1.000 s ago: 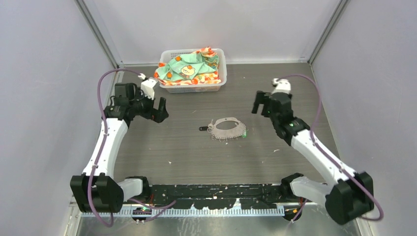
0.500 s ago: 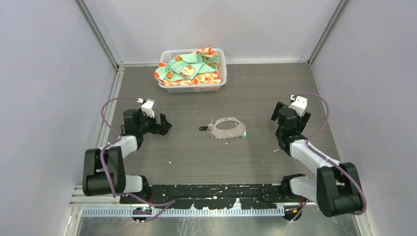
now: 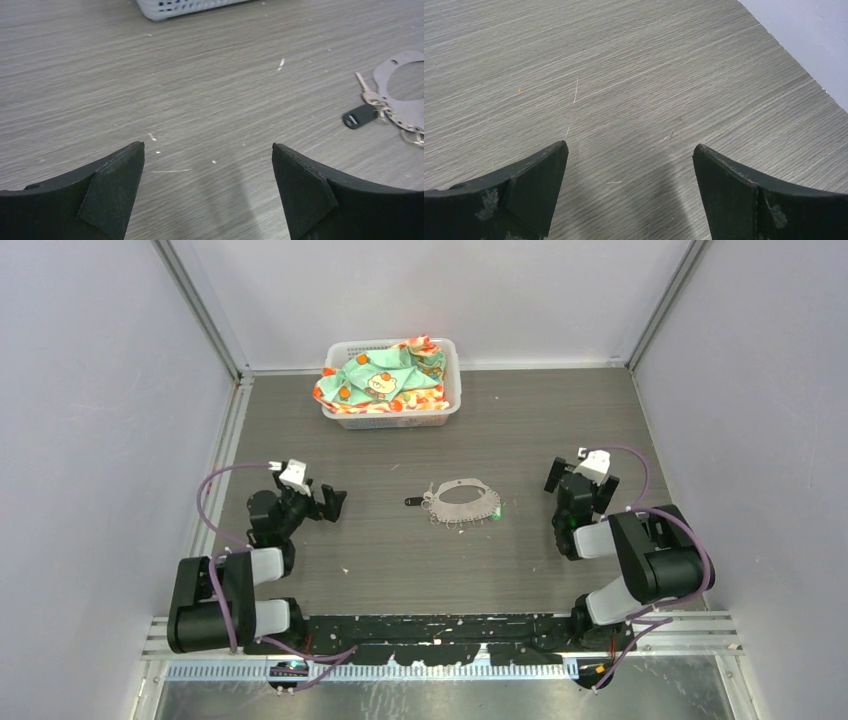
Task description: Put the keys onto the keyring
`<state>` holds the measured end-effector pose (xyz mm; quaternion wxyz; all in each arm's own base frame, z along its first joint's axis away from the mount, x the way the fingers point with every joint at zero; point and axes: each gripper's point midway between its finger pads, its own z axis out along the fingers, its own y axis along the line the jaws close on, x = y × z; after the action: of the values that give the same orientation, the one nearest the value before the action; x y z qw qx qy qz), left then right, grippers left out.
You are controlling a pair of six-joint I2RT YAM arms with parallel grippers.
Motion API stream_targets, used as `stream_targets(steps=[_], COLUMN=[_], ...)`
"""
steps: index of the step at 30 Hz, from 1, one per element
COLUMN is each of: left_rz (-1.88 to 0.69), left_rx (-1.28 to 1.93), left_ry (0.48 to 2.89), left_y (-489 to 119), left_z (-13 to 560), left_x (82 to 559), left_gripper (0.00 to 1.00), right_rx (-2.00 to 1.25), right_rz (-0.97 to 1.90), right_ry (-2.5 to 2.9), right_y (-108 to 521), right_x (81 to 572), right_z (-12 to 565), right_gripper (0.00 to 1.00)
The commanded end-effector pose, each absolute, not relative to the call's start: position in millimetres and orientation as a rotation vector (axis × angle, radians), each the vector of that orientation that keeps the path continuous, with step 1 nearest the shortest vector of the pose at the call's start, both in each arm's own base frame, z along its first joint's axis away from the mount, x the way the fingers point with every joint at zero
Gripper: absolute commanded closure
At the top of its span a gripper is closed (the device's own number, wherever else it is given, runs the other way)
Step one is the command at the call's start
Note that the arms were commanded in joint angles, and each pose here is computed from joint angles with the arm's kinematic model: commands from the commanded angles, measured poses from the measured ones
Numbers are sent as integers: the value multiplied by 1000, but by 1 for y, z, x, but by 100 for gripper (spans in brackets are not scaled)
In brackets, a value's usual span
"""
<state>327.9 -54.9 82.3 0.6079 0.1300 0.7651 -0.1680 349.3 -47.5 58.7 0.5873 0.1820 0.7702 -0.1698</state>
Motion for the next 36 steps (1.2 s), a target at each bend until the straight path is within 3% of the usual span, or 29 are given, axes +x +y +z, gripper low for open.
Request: stream_targets(steps=[1, 12, 36], left_rz=[-239, -163, -156], left_rx=[318, 150, 167], left_ry=[1621, 1778, 1800], left_y=[-34, -19, -22], left_z=[113, 77, 74], left_x=[346, 393, 393], left_gripper=[0, 0, 0], right_rx=[462, 464, 464], right_rz=[-339, -231, -228], right_ry=[1631, 1741, 1729], right_y=[-49, -59, -59], right_x=[364, 381, 379], right_z=[95, 72, 73], right_gripper=[0, 0, 0])
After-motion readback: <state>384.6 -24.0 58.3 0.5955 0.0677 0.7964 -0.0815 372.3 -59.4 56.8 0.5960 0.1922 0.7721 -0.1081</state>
